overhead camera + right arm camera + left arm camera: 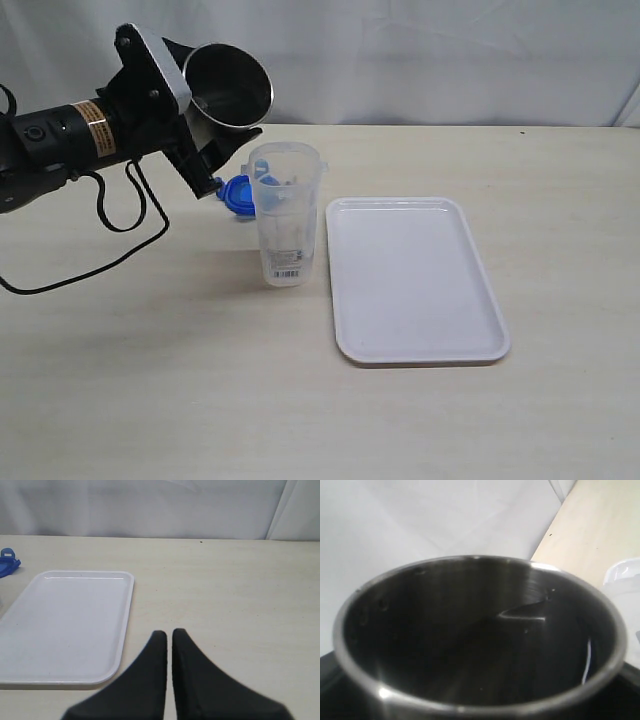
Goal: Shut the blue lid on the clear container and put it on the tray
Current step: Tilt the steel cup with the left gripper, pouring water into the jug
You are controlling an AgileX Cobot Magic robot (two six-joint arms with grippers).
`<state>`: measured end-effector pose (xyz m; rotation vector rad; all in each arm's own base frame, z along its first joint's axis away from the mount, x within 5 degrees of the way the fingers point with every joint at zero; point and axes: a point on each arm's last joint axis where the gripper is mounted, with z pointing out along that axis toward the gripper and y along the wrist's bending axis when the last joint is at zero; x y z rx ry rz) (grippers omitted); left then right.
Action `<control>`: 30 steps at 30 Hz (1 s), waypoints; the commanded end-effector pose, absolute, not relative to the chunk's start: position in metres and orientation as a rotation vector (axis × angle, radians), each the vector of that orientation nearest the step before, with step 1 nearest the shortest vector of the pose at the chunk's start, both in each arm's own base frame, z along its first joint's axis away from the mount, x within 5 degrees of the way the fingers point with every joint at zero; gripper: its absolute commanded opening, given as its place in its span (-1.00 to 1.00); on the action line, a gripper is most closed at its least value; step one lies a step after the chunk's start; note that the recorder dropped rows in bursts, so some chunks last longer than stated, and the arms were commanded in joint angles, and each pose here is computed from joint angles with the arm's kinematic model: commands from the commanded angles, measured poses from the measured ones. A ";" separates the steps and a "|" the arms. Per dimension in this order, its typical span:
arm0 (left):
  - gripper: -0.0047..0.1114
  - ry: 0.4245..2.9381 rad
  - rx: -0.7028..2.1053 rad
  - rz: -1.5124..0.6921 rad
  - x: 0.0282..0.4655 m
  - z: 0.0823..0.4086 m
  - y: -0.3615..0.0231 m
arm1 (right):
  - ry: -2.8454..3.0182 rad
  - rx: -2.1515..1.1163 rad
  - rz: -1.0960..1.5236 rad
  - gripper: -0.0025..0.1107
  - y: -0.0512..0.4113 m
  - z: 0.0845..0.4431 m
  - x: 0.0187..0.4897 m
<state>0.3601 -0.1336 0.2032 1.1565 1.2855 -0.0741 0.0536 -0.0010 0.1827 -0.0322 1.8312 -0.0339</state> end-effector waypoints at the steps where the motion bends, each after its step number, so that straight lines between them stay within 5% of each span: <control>1: -0.92 1.180 1.119 -0.063 0.360 0.222 -0.136 | 1.819 -0.042 -0.039 -0.88 -0.001 0.183 0.054; 30: -0.92 1.117 1.211 0.042 0.359 0.220 -0.141 | 1.819 -0.042 -0.039 -0.88 -0.001 0.183 0.054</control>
